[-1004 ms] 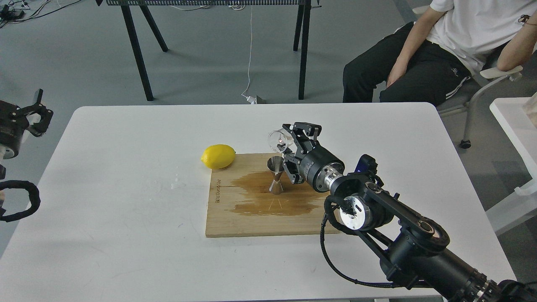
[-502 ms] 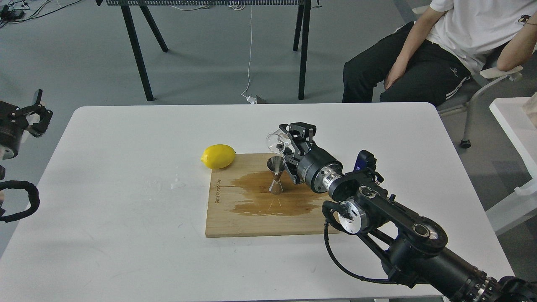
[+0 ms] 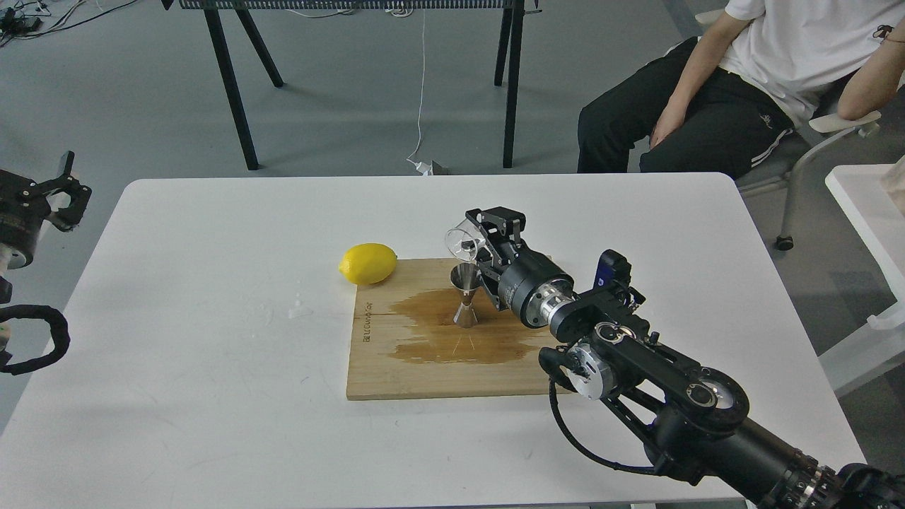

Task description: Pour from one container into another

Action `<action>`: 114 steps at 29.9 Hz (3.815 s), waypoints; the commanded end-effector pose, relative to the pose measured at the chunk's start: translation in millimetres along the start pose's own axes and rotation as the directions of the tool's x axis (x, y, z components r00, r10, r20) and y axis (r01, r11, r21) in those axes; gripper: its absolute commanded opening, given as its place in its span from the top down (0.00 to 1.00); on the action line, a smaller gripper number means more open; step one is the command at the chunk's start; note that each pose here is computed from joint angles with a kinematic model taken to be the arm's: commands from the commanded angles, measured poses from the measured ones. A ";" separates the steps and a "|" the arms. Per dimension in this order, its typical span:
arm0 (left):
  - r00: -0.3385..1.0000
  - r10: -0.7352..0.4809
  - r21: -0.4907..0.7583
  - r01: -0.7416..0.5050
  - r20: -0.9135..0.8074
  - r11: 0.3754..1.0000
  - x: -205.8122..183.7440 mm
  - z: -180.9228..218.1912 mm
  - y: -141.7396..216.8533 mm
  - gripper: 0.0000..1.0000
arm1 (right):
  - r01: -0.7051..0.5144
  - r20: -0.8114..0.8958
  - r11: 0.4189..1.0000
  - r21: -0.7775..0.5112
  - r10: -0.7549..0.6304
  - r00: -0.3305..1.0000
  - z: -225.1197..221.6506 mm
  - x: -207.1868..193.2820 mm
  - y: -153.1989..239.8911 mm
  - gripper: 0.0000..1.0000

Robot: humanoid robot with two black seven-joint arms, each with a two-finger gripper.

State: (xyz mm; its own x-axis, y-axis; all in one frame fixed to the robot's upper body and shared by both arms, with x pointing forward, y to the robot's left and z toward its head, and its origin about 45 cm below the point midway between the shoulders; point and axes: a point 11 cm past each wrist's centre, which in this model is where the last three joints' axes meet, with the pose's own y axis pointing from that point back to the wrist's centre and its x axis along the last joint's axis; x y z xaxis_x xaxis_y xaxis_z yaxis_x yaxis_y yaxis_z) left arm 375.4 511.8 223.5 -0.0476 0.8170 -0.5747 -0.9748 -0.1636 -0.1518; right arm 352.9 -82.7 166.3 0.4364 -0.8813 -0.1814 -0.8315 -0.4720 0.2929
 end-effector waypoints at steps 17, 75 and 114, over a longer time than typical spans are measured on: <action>1.000 -0.001 0.002 0.001 -0.005 1.000 -0.8 -2.6 0.1 0.00 | -0.029 -0.174 0.998 0.049 0.037 0.984 -4.1 11.9 -2.6 0.70; 1.000 0.016 0.015 -0.016 -0.003 1.000 5.9 -6.8 6.9 0.00 | 0.065 -0.614 0.991 0.114 0.019 0.789 3.7 11.2 3.1 0.70; 1.000 0.005 0.014 -0.005 -0.017 1.000 0.8 -9.5 4.9 0.00 | -0.213 0.613 0.977 0.020 0.156 0.775 -21.7 143.0 75.0 0.70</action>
State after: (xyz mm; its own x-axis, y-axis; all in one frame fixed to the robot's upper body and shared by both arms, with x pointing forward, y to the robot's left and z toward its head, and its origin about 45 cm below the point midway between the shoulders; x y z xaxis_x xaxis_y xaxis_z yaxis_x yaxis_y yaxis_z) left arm 372.2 508.3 215.8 -0.0511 0.8087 -0.5860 -0.9769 -0.1623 -0.1387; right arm 362.0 -223.8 185.6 0.0609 -0.8283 -0.5570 -0.9136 -0.2710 0.3031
